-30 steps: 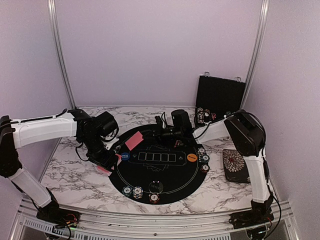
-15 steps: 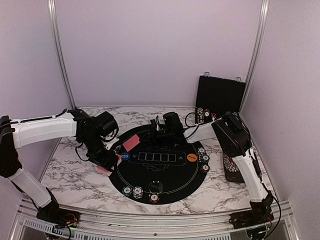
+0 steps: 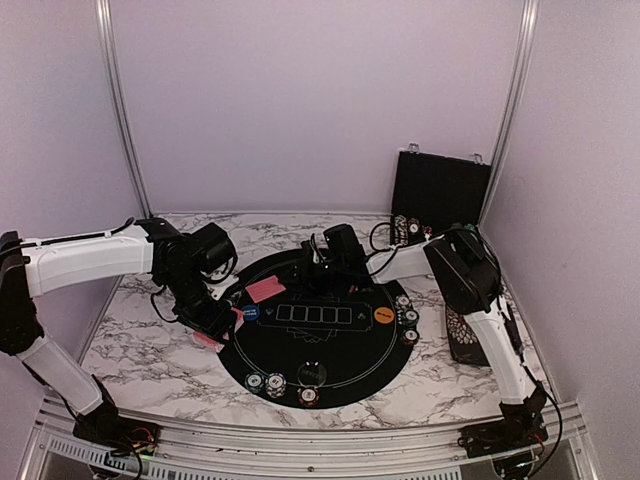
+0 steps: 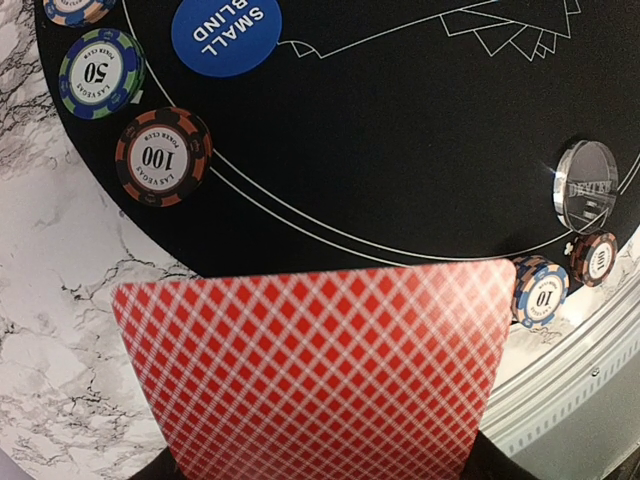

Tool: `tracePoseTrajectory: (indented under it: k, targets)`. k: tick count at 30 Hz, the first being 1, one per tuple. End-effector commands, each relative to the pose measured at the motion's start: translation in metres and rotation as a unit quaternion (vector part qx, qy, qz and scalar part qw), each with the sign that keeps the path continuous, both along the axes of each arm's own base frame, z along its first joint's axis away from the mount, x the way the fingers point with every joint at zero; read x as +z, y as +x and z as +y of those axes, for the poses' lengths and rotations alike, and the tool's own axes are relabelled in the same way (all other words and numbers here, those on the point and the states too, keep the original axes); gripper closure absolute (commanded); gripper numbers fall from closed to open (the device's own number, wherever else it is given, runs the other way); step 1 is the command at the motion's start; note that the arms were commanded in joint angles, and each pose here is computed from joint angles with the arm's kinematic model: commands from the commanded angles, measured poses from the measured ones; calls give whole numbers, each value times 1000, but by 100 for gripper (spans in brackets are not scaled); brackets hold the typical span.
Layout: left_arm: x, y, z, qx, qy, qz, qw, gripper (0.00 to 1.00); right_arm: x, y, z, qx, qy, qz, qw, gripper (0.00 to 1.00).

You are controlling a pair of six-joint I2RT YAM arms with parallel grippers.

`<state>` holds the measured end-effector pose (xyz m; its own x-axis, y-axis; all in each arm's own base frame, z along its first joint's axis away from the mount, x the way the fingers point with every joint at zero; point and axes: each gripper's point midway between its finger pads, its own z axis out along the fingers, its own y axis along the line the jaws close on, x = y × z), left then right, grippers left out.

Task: Distribute texas hold em gaming equipment
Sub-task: Distribute the poker card in the small blind area.

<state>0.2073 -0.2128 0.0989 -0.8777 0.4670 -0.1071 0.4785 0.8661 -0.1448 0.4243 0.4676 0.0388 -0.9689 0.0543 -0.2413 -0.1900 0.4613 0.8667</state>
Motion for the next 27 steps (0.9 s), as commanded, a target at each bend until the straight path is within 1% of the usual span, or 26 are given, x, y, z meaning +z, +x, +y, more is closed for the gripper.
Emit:
tracePoseTrajectory:
  k: [1,10,14,19,22,27]
  targets:
    - [5,0,-1,-5,-7,2,1000,40,12,10,-9,-13,-38,-34,999,61]
    - [6,1,-3,-7,-7,2,1000,40,28,2,-23,-20,-67,-63,996,39]
    - [7,2,-4,-6,-9,2,1000,40,44,-6,-26,-11,-57,-74,996,30]
    - [9,5,-6,-5,-10,-2,1000,40,67,-40,-20,30,-6,-63,998,24]
    - [10,5,-7,-6,-12,-4,1000,41,84,-68,-12,60,36,-57,996,23]
    - [15,5,-14,-18,-13,-12,1000,41,97,-111,0,108,66,-43,991,22]
